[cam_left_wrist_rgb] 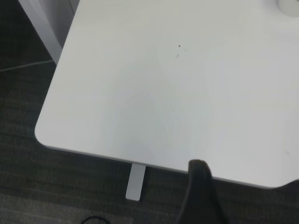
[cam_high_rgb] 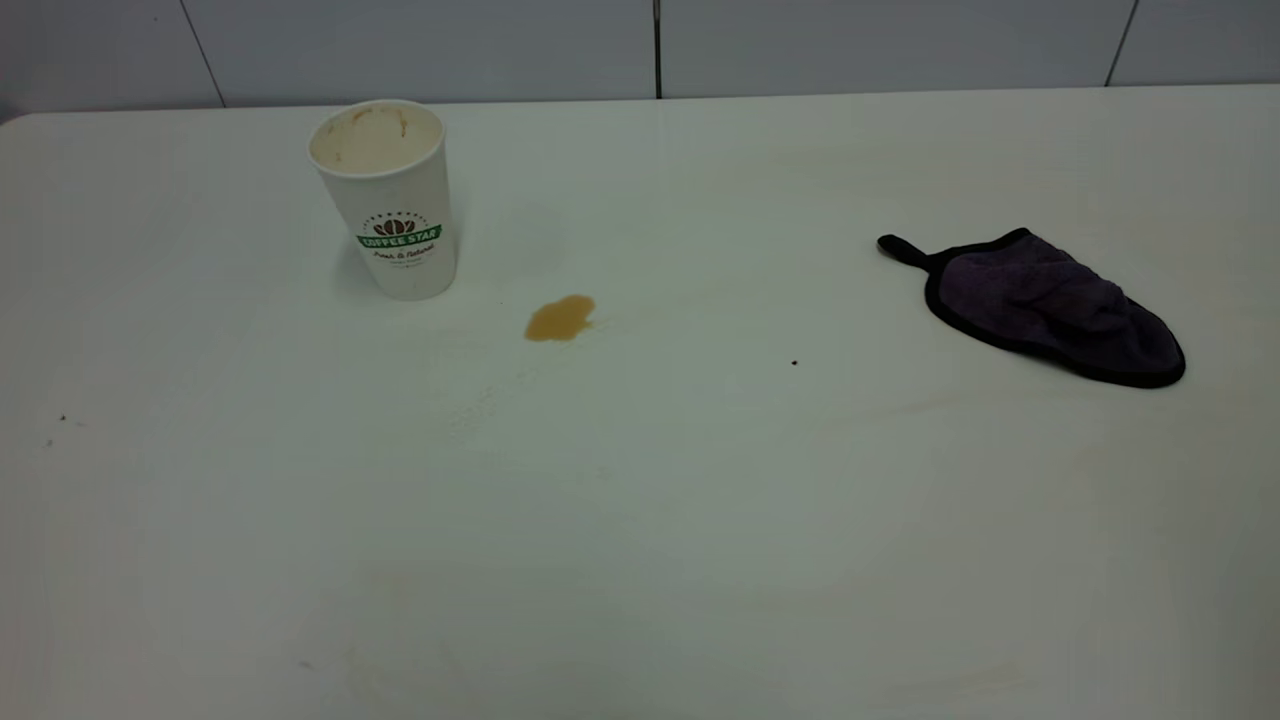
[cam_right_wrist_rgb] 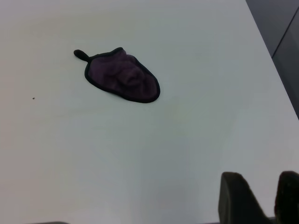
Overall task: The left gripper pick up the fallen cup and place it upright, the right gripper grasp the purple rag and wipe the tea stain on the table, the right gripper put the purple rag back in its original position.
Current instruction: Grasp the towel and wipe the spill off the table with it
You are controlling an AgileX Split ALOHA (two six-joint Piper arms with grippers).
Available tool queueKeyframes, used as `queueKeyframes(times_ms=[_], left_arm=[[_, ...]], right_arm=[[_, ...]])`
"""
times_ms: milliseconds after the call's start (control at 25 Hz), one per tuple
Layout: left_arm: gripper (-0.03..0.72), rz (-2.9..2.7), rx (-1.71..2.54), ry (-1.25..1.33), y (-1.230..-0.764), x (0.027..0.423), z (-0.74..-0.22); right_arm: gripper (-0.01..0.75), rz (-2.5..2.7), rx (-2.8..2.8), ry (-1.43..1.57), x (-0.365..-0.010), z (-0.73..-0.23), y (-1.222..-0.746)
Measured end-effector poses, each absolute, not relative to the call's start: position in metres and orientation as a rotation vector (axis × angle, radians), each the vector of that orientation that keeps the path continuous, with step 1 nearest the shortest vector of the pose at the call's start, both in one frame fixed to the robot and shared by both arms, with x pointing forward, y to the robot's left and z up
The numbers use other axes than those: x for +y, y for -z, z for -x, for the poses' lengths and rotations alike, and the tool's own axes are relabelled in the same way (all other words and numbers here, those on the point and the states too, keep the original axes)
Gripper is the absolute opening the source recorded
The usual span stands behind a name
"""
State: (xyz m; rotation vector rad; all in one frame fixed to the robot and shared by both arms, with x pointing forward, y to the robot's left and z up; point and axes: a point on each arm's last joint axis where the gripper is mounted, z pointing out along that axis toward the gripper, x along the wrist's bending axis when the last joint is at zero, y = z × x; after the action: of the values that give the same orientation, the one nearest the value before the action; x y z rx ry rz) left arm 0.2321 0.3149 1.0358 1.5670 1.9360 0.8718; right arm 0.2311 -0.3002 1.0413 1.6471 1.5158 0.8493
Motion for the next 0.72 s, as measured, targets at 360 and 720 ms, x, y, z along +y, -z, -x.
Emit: queueKeyframes(times_ms=[360,720], left_arm=[[0.566,-1.556,1.919,-0.887,-1.0349,0.3149,-0.2278],[0.566,-1.54,1.898,-0.906,-1.0345,0.3148,-0.2239]], right_arm=[[0.237,-1.647,1.516,-0.849,-0.3002,-0.2311,-1.0413],[0.237,-1.647,1.516,-0.849,-0.3002,-0.2311,-1.0413]])
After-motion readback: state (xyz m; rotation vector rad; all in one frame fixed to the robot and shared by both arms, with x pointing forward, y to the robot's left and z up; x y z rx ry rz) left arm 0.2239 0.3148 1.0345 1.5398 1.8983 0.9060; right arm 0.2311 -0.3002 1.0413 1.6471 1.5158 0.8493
